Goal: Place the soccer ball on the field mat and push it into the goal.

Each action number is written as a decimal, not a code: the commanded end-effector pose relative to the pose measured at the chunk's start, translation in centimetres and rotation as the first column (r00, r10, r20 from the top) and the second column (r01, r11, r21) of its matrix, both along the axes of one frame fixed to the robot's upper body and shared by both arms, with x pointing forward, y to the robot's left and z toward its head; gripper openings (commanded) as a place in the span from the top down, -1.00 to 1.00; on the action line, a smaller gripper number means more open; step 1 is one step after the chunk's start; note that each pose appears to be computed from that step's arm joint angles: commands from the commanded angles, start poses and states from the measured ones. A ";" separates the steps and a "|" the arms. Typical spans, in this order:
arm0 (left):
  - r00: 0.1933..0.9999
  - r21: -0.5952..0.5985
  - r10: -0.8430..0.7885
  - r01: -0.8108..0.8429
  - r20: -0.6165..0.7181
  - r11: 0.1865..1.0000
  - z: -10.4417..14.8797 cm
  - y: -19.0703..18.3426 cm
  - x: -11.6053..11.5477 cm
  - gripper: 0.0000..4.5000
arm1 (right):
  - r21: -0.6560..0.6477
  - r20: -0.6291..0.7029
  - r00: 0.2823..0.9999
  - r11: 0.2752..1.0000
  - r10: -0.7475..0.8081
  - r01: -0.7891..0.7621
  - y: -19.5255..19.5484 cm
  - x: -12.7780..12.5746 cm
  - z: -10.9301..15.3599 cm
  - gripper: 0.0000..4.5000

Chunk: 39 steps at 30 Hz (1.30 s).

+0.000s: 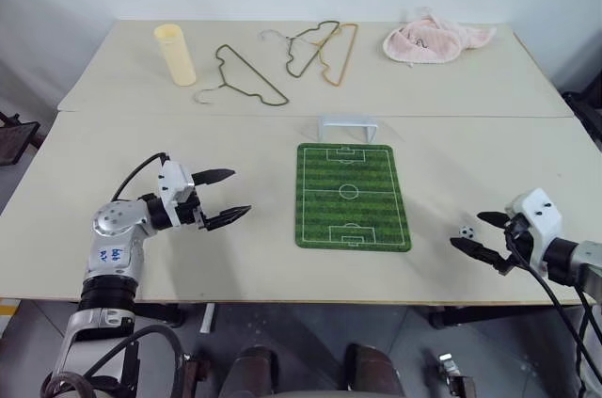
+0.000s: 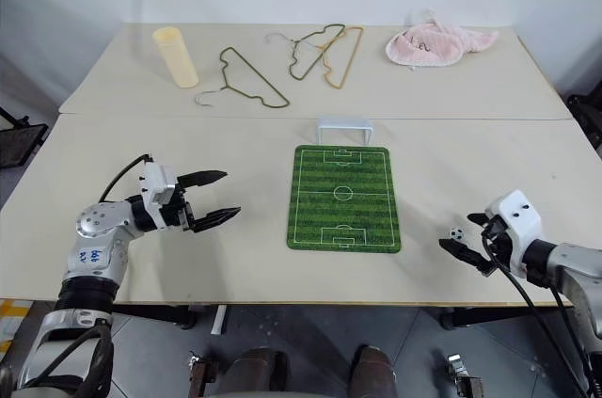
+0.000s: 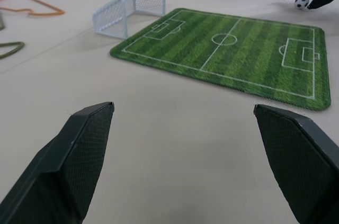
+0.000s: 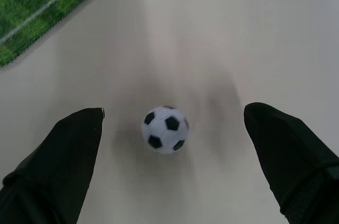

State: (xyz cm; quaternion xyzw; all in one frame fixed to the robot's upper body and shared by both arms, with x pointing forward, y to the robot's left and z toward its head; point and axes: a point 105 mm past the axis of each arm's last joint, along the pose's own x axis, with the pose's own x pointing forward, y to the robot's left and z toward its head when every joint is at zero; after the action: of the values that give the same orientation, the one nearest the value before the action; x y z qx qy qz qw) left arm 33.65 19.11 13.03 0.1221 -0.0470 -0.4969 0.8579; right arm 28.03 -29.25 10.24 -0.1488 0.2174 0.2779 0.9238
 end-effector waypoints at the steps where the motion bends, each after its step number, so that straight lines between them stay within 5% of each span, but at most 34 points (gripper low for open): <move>1: 0.999 -0.012 0.014 -0.014 0.051 1.000 1.5 0.5 -0.4 -1.00 | -0.017 0.007 0.999 0.999 0.038 -0.038 0.3 0.1 -0.3 -0.98; 4: 0.999 -0.014 0.019 -0.018 0.050 1.000 1.5 0.5 -0.4 -1.00 | -0.023 0.000 0.999 0.998 0.054 -0.054 0.5 0.0 -0.5 -0.71; 13: 0.998 -0.025 -0.016 0.017 0.054 1.000 1.4 -0.1 -0.4 -1.00 | -0.055 0.071 0.996 0.997 0.050 -0.046 0.2 0.2 1.3 0.63; 19: 0.995 -0.020 -0.083 0.084 0.050 0.996 1.0 -0.8 -0.8 -1.00 | -0.046 0.192 0.972 0.991 0.136 -0.129 4.0 1.4 6.4 0.63; 23: 0.981 -0.039 -0.190 0.192 0.049 0.981 0.7 -1.3 -2.0 -1.00 | -0.006 0.154 0.939 0.951 0.307 -0.309 9.5 1.6 7.6 0.63; 30: 0.965 -0.051 -0.248 0.253 0.088 0.966 0.5 -1.0 -3.2 -1.00 | -0.043 0.061 0.823 0.825 0.565 -0.564 16.0 1.9 5.8 0.63; 39: 0.974 -0.125 -0.199 0.212 0.107 0.969 -0.1 0.5 -6.0 -1.00 | -0.088 -0.035 0.726 0.722 0.687 -0.687 18.2 2.5 2.7 0.63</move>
State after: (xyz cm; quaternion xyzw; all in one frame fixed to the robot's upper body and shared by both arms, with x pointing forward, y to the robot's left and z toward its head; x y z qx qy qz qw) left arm 28.40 19.54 12.21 0.0758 -0.1141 -0.5711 0.8094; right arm 30.56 -11.48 12.63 -0.2477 0.1734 0.5783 0.7577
